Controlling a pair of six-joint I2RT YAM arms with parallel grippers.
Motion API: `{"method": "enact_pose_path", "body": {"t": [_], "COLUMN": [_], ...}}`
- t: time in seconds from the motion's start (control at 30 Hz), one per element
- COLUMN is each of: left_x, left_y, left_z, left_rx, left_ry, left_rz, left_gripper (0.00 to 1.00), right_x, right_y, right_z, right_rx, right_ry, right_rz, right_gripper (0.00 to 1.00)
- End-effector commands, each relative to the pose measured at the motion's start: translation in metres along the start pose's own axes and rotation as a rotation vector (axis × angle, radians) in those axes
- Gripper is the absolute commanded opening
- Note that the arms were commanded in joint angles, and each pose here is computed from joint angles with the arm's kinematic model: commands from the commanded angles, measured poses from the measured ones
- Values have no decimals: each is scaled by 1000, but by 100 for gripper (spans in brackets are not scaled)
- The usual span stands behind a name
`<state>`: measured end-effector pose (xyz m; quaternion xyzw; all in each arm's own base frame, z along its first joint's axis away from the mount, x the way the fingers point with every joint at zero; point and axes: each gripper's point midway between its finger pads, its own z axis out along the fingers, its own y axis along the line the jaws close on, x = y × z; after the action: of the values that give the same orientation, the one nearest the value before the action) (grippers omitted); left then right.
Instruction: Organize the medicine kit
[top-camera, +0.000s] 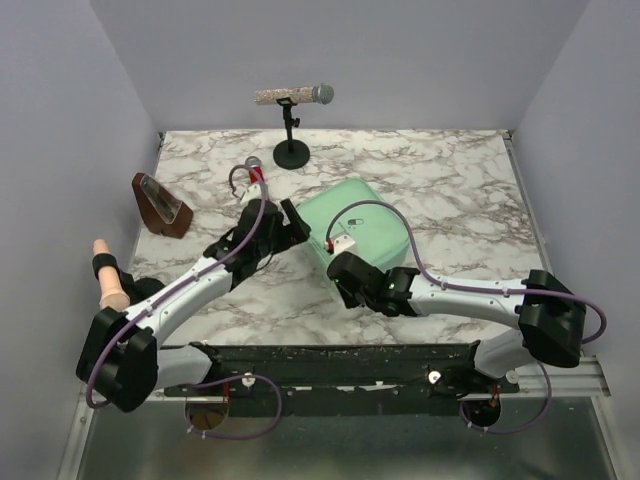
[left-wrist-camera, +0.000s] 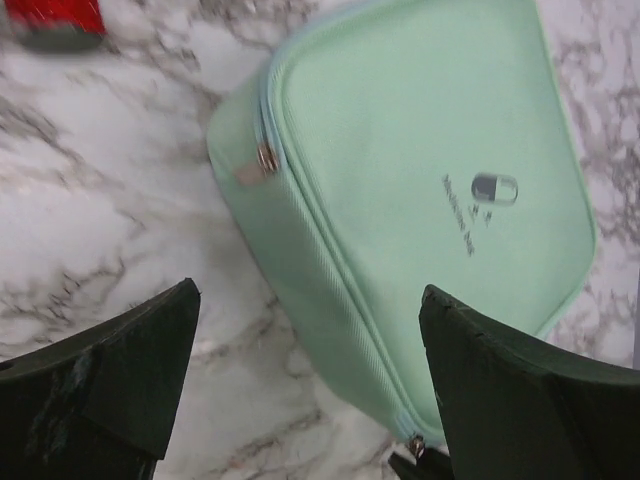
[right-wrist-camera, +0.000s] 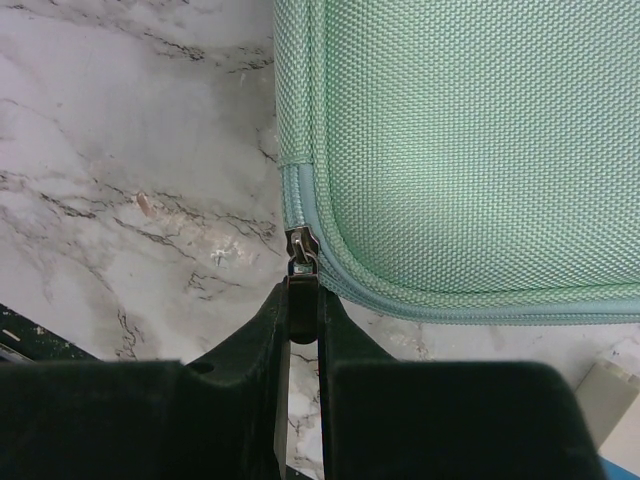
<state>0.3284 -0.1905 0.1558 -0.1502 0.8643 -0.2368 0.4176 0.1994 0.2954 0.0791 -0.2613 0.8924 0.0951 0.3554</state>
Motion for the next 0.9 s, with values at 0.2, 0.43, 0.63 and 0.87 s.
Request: {"method": "enact_pose_path", "body": {"t": [0.2, 0.43, 0.63, 0.87], "left_x": [81, 118, 127, 125], "left_y": [-51, -4, 20, 28], "left_z": [11, 31, 45, 54], "left_rx": [104, -60, -119, -148], "left_ry": [156, 247, 262, 267], "left_rz": [18, 89, 97, 104], "left_gripper": [99, 81, 32, 1], "right_x": [6, 21, 51, 66], "right_y": [8, -11, -28, -42], "right_z": [9, -1, -12, -22], "right_rx": [-37, 31, 76, 109], "right_ry": [38, 66, 112, 121], "right_rz": [-37, -1, 57, 98], "right_gripper": [1, 1, 1, 1]}}
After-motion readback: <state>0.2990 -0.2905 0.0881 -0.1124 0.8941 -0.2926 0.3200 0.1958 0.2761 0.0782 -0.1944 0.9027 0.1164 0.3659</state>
